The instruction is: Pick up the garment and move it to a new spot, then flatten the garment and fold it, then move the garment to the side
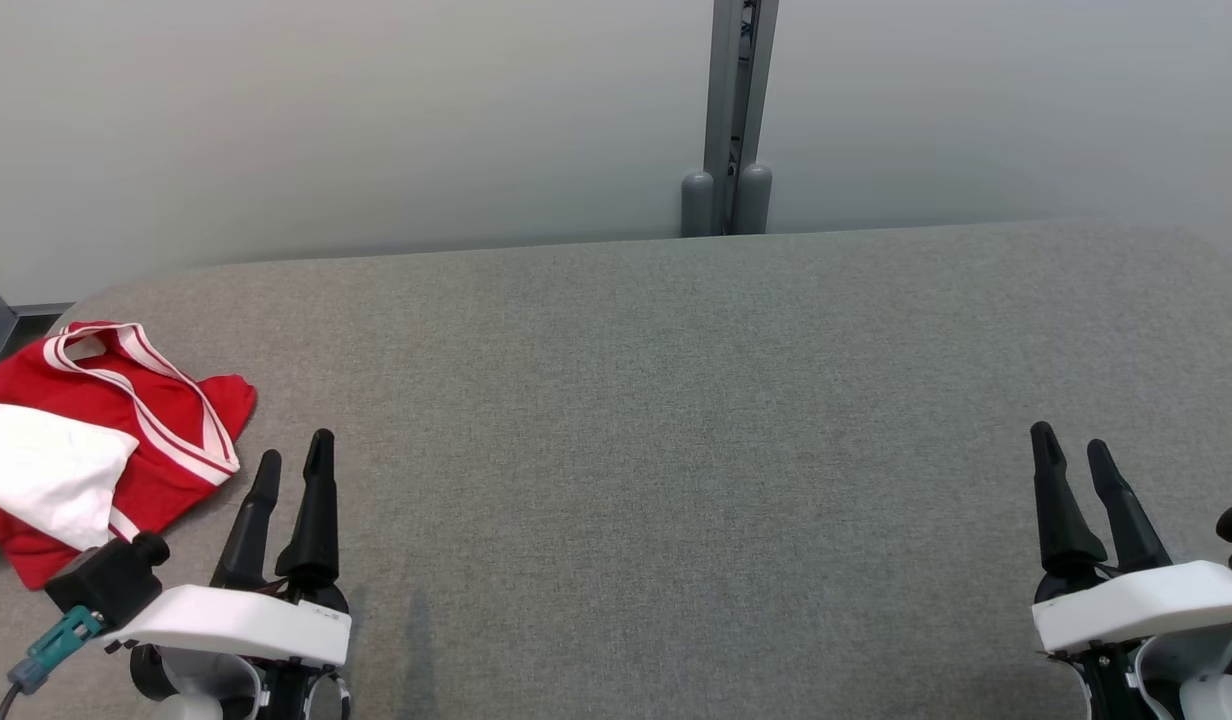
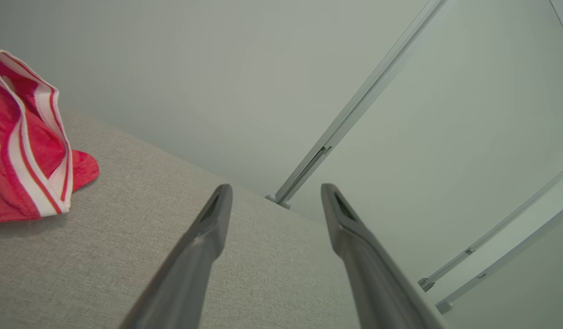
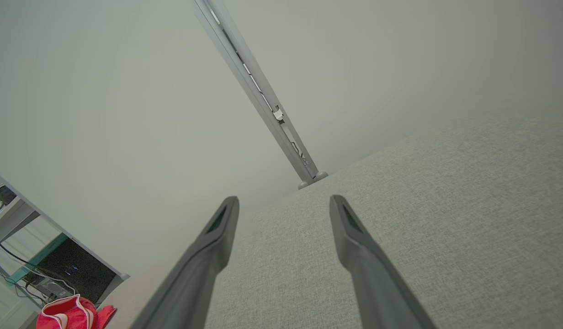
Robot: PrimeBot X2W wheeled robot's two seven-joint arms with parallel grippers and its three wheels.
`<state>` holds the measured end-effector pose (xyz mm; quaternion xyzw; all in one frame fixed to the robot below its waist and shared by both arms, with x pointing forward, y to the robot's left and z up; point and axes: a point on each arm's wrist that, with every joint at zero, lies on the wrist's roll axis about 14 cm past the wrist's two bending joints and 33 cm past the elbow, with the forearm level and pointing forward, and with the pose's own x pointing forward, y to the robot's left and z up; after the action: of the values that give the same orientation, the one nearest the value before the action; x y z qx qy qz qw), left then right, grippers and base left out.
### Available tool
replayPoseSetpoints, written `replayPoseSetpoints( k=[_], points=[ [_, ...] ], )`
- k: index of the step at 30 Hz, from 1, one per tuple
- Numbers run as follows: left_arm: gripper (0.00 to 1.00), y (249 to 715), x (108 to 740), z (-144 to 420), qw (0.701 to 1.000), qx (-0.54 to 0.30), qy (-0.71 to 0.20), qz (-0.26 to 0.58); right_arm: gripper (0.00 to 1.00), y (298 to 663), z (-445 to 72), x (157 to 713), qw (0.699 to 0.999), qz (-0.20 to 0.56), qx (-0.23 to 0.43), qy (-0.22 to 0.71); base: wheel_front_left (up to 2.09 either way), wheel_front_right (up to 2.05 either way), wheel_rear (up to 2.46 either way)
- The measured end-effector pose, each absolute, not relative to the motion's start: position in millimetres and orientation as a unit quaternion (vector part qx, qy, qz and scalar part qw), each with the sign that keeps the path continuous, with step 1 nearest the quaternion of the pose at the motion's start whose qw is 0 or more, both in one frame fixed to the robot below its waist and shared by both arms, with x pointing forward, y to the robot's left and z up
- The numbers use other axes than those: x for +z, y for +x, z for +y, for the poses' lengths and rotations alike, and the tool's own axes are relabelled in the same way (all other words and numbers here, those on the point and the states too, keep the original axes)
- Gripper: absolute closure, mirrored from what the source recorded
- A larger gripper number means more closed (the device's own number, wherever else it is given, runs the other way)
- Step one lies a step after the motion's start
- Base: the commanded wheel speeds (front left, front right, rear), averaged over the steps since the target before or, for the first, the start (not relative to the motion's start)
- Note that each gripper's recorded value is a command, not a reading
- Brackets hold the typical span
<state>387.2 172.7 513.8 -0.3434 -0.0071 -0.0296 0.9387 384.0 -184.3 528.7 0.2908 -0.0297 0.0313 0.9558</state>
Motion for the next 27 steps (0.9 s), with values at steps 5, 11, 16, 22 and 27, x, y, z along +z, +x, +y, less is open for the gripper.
replayPoseSetpoints(
  k=[5, 11, 16, 22, 27],
  points=[
    [0.0, 386.1, 508.4, 171.4, 0.953, -0.029, -0.3, 0.0, 0.0, 383.6, -181.6, 529.5, 0.967, -0.033, 0.036, 0.248, 0.0, 0.0, 0.0],
    [0.0, 385.2, 504.5, 170.3, 0.964, -0.029, -0.263, 0.005, 0.0, 382.7, -181.3, 523.6, 0.975, -0.027, 0.035, 0.216, 0.0, 0.0, 0.0],
    [0.0, 384.3, 499.9, 169.8, 0.974, -0.028, -0.225, 0.01, 0.0, 382.1, -180.6, 522.1, 0.982, -0.028, 0.037, 0.181, 0.0, 0.0, 0.0],
    [0.0, 383.3, 496.0, 169.4, 0.982, -0.03, -0.184, 0.014, 0.0, 381.6, -178.7, 518.6, 0.989, -0.025, 0.04, 0.143, 0.0, 0.0, 0.0],
    [0.0, 382.6, 494.5, 169.3, 0.987, -0.033, -0.154, 0.014, 0.0, 381.3, -177.1, 517.6, 0.992, -0.026, 0.044, 0.116, 0.0, 0.0, 0.0]
  ],
)
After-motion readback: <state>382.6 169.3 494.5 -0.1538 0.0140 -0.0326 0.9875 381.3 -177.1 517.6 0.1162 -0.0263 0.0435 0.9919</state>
